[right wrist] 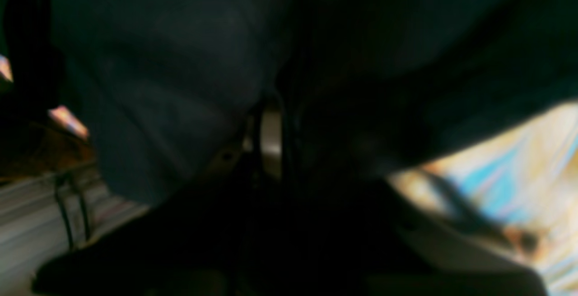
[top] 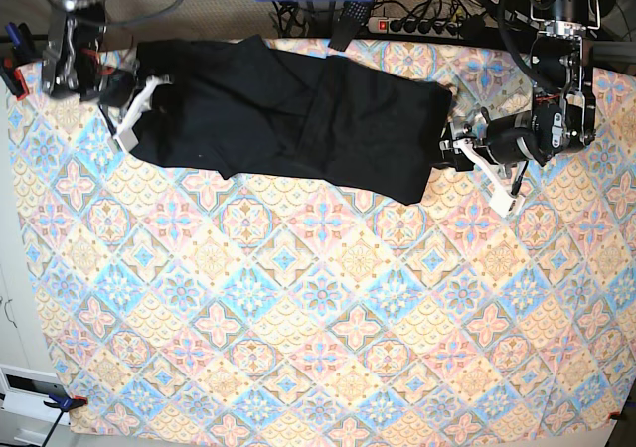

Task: Fold the T-shirt properly
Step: 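Lift the strip end with the right gripper and fold it over the shirt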

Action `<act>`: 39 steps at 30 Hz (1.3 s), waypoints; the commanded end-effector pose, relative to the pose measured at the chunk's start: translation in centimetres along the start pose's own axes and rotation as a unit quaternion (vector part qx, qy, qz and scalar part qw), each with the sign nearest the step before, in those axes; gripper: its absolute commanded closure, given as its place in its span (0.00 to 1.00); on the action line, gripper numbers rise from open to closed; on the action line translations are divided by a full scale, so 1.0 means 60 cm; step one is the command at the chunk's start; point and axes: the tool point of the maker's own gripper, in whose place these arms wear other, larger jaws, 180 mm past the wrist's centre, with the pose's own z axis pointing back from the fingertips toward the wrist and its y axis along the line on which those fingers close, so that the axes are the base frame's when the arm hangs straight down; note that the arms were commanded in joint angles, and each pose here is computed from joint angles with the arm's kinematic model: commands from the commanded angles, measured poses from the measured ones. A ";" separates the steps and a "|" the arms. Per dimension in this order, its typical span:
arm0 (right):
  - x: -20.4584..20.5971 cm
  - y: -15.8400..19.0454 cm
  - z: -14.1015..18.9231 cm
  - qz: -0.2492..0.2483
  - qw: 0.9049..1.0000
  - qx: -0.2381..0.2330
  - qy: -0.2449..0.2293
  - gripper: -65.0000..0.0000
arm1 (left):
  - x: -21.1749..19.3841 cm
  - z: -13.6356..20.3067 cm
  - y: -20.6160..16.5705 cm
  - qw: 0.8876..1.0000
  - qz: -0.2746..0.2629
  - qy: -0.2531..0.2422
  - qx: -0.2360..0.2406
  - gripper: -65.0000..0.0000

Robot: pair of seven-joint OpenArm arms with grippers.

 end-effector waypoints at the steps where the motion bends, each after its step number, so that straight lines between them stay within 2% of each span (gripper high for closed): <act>1: 0.051 -0.011 0.015 0.011 0.999 -0.005 -0.044 0.99 | 0.016 0.008 -0.004 1.000 -0.008 -0.015 -0.004 0.47; 6: 0.086 -0.069 0.041 0.014 0.997 -0.058 -0.053 1.00 | 0.015 0.008 -0.004 1.000 -0.006 -0.016 -0.005 0.47; 13: 0.130 -0.131 0.075 0.048 0.987 -0.147 -0.039 1.00 | 0.014 0.008 -0.004 1.000 -0.005 -0.015 -0.005 0.47; 20: 0.143 -0.137 0.083 0.075 0.982 -0.173 -0.030 1.00 | 0.014 0.008 -0.004 1.000 -0.005 -0.015 -0.005 0.47; 22: 0.167 -0.120 0.091 0.106 0.977 -0.178 -0.042 1.00 | 0.014 0.008 -0.003 1.000 -0.006 -0.015 -0.005 0.47; 24: 0.199 -0.076 0.087 0.165 0.970 -0.170 -0.050 1.00 | 0.014 0.008 -0.003 1.000 -0.006 -0.015 -0.004 0.47; 26: 0.197 -0.036 0.082 0.211 0.963 -0.160 -0.046 1.00 | 0.014 0.008 -0.003 1.000 -0.006 -0.015 -0.004 0.55; 28: 0.206 -0.001 0.085 0.247 0.955 -0.154 -0.055 1.00 | 0.014 0.008 -0.003 1.000 -0.006 -0.016 -0.004 0.67; 31: 0.230 0.035 0.094 0.283 0.944 -0.151 -0.075 1.00 | 0.015 0.008 -0.004 1.000 -0.005 -0.017 -0.004 0.79; 35: 0.208 0.066 0.087 0.305 0.940 -0.136 -0.067 1.00 | 0.016 0.007 -0.002 1.000 -0.004 -0.023 -0.003 0.89; 39: 0.187 0.104 0.080 0.333 0.934 -0.116 -0.060 1.00 | -0.005 -0.006 0.028 0.999 0.026 -0.021 0.010 0.97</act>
